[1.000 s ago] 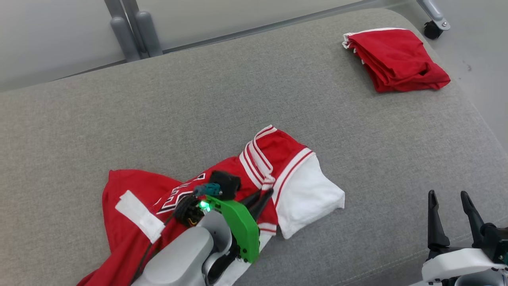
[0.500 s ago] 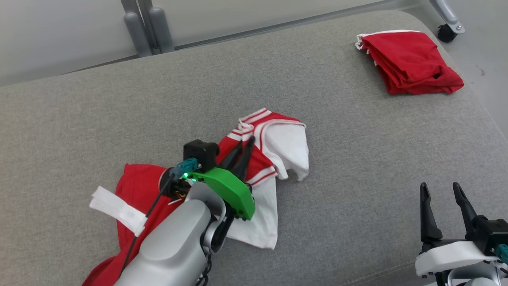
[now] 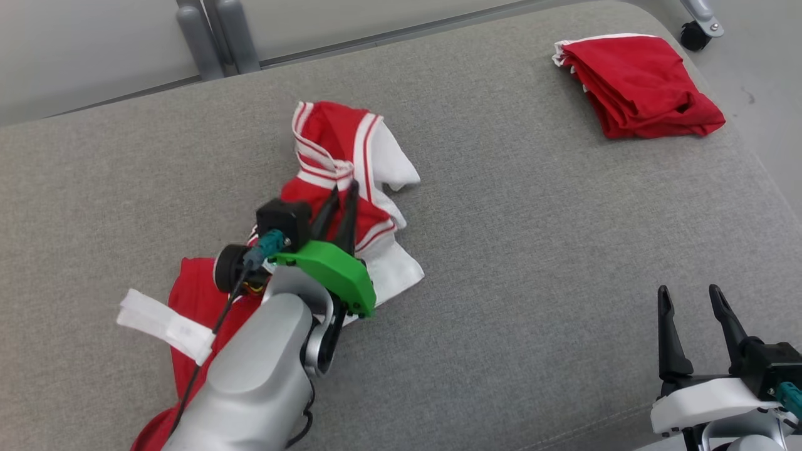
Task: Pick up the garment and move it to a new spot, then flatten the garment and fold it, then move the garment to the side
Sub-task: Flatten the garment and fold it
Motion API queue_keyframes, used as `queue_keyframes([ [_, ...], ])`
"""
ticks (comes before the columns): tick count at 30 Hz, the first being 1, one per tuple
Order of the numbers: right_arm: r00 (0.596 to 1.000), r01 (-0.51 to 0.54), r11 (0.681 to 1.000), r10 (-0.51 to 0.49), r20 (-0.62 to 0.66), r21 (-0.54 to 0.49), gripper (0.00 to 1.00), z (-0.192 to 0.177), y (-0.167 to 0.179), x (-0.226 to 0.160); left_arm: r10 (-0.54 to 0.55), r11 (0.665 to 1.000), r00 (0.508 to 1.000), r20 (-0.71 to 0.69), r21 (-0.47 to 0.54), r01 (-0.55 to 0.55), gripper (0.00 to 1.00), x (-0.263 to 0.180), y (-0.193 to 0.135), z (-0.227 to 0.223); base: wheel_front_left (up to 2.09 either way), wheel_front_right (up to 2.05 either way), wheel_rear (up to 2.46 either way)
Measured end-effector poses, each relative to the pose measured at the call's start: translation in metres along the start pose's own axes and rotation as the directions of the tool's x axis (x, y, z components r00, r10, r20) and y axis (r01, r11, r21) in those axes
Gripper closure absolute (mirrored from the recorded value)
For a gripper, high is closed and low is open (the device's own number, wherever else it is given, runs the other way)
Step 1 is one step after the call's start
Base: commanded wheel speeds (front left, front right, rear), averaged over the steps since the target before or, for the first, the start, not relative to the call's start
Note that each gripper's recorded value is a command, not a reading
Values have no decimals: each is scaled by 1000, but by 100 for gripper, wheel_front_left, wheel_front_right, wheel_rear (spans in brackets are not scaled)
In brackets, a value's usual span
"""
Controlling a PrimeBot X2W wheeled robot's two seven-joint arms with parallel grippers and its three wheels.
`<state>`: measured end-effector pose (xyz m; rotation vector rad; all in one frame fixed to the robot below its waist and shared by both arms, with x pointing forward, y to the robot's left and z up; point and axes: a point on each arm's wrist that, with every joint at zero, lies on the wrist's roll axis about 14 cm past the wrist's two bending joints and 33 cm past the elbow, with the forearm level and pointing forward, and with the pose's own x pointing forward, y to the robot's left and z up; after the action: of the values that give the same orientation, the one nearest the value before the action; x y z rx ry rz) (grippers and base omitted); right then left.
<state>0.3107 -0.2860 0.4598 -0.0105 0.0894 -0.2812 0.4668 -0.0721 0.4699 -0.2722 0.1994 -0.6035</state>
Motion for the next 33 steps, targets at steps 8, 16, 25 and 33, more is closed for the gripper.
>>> queue_keyframes([
  [8,1000,7,1000,-7,-1,0,0,0,-2,-2,27,998,997,70,-58,-23,0,1,6,21,0,0,0],
  [16,1000,-5,1000,5,11,-1,0,2,-1,-8,110,993,969,221,-69,-96,0,-48,24,50,0,0,0],
  [25,990,-99,995,100,97,-17,0,27,27,5,294,952,927,233,12,-305,0,-138,67,31,0,0,0],
  [33,976,-181,983,183,118,-34,0,33,52,8,498,863,844,198,-17,-505,0,-223,98,4,0,0,0],
])
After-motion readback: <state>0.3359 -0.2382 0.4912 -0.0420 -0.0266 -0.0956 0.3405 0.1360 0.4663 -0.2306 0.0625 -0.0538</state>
